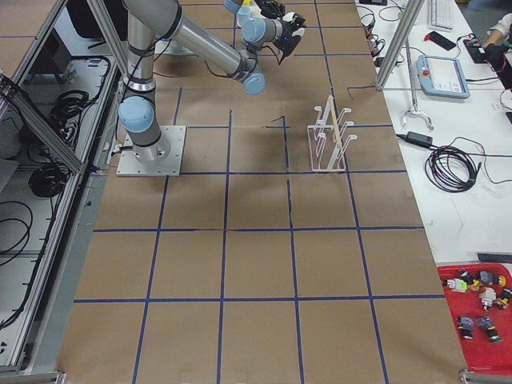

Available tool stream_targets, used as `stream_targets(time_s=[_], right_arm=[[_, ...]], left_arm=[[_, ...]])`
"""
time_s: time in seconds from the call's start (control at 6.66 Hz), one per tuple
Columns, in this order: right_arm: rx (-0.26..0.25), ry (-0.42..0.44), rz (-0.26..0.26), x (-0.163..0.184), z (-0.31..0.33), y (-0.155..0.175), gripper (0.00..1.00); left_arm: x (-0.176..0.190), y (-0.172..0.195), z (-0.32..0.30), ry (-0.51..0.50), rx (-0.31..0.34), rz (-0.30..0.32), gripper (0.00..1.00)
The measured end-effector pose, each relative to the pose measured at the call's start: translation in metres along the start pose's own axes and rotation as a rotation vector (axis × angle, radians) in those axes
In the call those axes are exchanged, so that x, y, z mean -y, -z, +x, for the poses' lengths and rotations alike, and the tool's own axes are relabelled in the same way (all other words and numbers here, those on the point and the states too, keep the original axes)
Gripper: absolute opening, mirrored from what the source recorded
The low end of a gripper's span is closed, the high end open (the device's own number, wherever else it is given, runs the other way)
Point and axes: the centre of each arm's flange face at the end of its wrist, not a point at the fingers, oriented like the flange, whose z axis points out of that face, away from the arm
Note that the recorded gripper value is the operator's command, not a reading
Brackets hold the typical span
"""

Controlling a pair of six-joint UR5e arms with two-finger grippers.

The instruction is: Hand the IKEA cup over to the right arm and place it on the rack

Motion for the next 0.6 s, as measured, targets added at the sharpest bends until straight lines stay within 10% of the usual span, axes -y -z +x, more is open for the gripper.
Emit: stream_targets(time_s=[0.45,0.6], right_arm=[[0.002,0.003,-0.001,-0.0007,-0.0010,0.0000,0.35],[0.002,0.004,-0.001,-0.0005,-0.0015,0.0000,0.33]], left_arm=[[0.0042,0.0002,-0.0025,0.007,0.011,0.005,0.94],[0.0052,0.0005,-0.0032,0.005,0.013,0.007,0.99]])
